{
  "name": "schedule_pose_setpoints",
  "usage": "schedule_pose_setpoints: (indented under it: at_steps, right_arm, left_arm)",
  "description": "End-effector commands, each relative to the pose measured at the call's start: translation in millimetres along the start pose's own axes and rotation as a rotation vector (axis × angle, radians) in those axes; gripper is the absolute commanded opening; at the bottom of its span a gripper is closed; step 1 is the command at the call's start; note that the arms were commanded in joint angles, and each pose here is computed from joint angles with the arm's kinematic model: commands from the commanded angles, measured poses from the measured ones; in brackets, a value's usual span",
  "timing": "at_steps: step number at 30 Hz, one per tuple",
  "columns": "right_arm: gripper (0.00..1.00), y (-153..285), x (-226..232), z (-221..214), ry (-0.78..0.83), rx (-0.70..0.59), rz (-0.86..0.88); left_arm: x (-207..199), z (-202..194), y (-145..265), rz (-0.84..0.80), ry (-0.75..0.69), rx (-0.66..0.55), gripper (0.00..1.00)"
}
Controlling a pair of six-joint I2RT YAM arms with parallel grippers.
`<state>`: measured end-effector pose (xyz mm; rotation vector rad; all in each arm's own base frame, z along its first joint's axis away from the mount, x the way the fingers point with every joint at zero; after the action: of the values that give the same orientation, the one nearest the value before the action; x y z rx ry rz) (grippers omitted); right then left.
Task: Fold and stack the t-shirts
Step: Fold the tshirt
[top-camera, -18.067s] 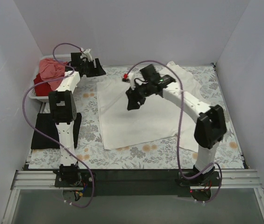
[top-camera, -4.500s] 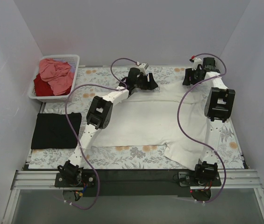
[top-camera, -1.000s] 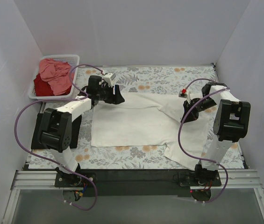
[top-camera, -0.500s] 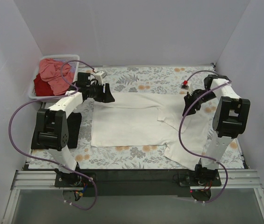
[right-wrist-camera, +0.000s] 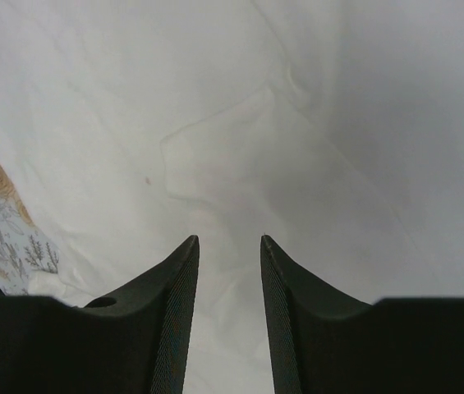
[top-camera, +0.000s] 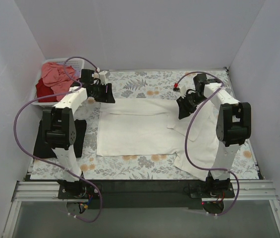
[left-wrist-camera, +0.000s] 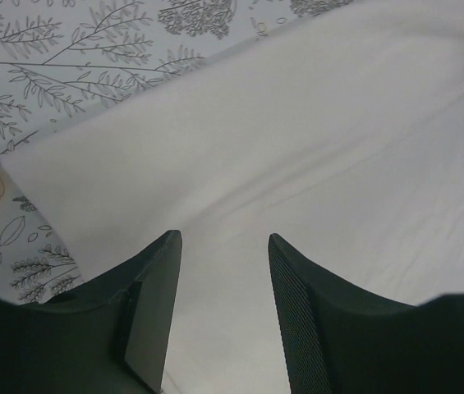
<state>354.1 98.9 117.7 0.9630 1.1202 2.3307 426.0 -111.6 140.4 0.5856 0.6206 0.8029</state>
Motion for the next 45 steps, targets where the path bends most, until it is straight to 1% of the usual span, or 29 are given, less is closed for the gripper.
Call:
schedule_pose_setpoints:
  at_steps: [1,7,11,14,17,18,19,21,23,24,26,30,39,40,43,44,45]
  right_arm:
    - [0.42,4,-27,6,-0.059,-0.007,-0.124]
    - [0.42,-9,-45,-12,-0.092,0.089,-0.184]
    - [0.41,-1,-49,-8,-0.090,0.072,-0.199]
    - [0.41,15,-55,1,-0.088,0.034,-0.235]
    - [0.41,40,-64,8,-0.110,-0.028,-0.261]
    - [0.41,50,-69,14,-0.105,-0.049,-0.292]
    - [0.41,59,-78,12,-0.126,-0.062,-0.318]
    - [0.40,65,-96,8,-0.168,-0.066,-0.347]
    - [0.39,72,-110,11,-0.202,-0.079,-0.387]
    - [0.39,69,-121,6,-0.231,-0.069,-0.392]
    - [0.38,72,-133,6,-0.250,-0.061,-0.433]
    - [0.39,63,-156,-3,-0.275,-0.012,-0.471]
    - [0.38,42,-189,-25,-0.298,0.090,-0.548]
    - [0.37,41,-193,-24,-0.295,0.089,-0.562]
    - [0.38,40,-209,-17,-0.291,0.071,-0.600]
    - [0.38,39,-214,-14,-0.289,0.058,-0.608]
    - [0.38,33,-219,-14,-0.294,0.060,-0.608]
  left_arm:
    - [16,-10,3,0.078,0.024,0.097,0.45]
    - [24,-41,-6,0.111,0.072,0.197,0.43]
    - [29,-52,-9,0.139,0.083,0.232,0.42]
    - [30,-50,-6,0.148,0.086,0.226,0.42]
    - [30,-30,3,0.146,0.075,0.160,0.41]
    - [28,-23,5,0.132,0.071,0.137,0.41]
    - [27,-18,6,0.129,0.073,0.118,0.41]
    - [27,-4,5,0.114,0.068,0.085,0.42]
    - [31,-5,-3,0.109,0.087,0.094,0.42]
    - [32,-2,-5,0.111,0.089,0.089,0.42]
    - [34,-4,-11,0.109,0.114,0.094,0.42]
    - [41,-9,-25,0.120,0.164,0.095,0.42]
    - [73,-32,-51,0.266,0.218,0.177,0.43]
    - [79,-38,-57,0.279,0.226,0.197,0.43]
    - [100,-34,-61,0.336,0.240,0.187,0.42]
    - [108,-40,-67,0.341,0.256,0.205,0.42]
    - [114,-29,-67,0.348,0.251,0.180,0.42]
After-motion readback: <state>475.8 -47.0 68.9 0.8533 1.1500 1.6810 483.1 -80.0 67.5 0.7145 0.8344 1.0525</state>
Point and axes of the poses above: each gripper's point midway between its finger pads, its own y axis back along the fingers, its own x axis along the line the jaws close on, z = x × y, the point moved 5 cm from there along y, back along the fingers, and after that the axes turned 8 degrees about -y, right-handed, at the moved point
